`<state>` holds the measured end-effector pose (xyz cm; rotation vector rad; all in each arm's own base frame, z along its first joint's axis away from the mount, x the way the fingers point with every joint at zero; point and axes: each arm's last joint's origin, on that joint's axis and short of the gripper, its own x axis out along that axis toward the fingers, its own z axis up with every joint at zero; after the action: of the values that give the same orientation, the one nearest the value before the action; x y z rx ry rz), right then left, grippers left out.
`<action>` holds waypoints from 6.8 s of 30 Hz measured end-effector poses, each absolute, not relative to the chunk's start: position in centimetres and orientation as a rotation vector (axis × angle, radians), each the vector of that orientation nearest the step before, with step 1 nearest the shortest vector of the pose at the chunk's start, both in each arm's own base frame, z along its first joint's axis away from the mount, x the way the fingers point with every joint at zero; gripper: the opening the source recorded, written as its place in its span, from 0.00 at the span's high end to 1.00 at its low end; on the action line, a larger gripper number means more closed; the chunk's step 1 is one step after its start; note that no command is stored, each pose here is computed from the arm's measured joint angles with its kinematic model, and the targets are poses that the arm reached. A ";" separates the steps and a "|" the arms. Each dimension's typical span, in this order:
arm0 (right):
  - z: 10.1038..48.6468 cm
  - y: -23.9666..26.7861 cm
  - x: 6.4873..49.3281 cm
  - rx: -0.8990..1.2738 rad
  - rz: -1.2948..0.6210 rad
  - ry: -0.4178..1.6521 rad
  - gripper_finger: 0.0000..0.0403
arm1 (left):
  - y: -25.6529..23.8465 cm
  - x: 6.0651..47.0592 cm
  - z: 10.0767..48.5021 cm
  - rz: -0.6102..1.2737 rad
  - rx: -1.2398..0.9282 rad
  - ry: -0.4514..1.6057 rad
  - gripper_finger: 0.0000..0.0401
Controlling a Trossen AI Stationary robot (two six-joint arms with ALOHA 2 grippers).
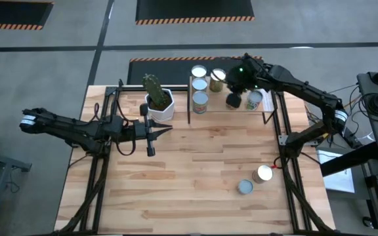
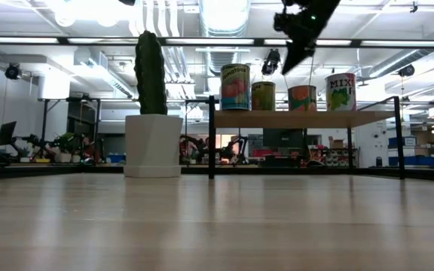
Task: Pick and place cans onto a shelf
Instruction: Adjust the canned oranges on the shelf
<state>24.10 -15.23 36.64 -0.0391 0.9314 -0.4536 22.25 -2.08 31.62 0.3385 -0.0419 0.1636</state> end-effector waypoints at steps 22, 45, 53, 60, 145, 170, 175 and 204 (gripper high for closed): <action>34.6 -20.3 27.5 -0.150 -0.521 0.798 0.97 | -2.1 22.3 31.6 0.163 0.339 -0.039 0.99; 38.7 -17.8 24.4 -0.069 -0.330 0.912 0.97 | -2.1 22.3 31.5 0.161 0.346 -0.026 0.99; 36.7 -18.5 24.4 -0.028 -0.333 0.968 0.97 | -2.1 22.3 31.5 0.161 0.346 -0.027 0.99; 36.4 -19.3 24.3 -0.050 -0.412 1.000 0.97 | -2.1 22.3 31.5 0.161 0.346 -0.027 0.99; 36.0 -22.0 23.2 0.126 -0.297 1.000 0.98 | -2.1 22.3 31.5 0.163 0.389 -0.030 0.99; 37.1 -24.4 23.6 0.020 -0.485 0.853 0.98 | -2.1 22.3 31.5 0.163 0.390 -0.031 0.99; 37.6 -24.5 23.7 0.009 -0.503 0.803 0.98 | -2.1 22.3 31.5 0.163 0.390 -0.031 0.99; 34.8 -24.9 27.7 -0.042 -0.433 0.731 0.98 | -2.1 22.3 31.8 0.162 0.397 -0.025 0.99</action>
<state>27.71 -24.91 34.85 -0.0416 0.7307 -0.4327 22.28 -2.09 31.77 0.3975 -0.0253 0.1618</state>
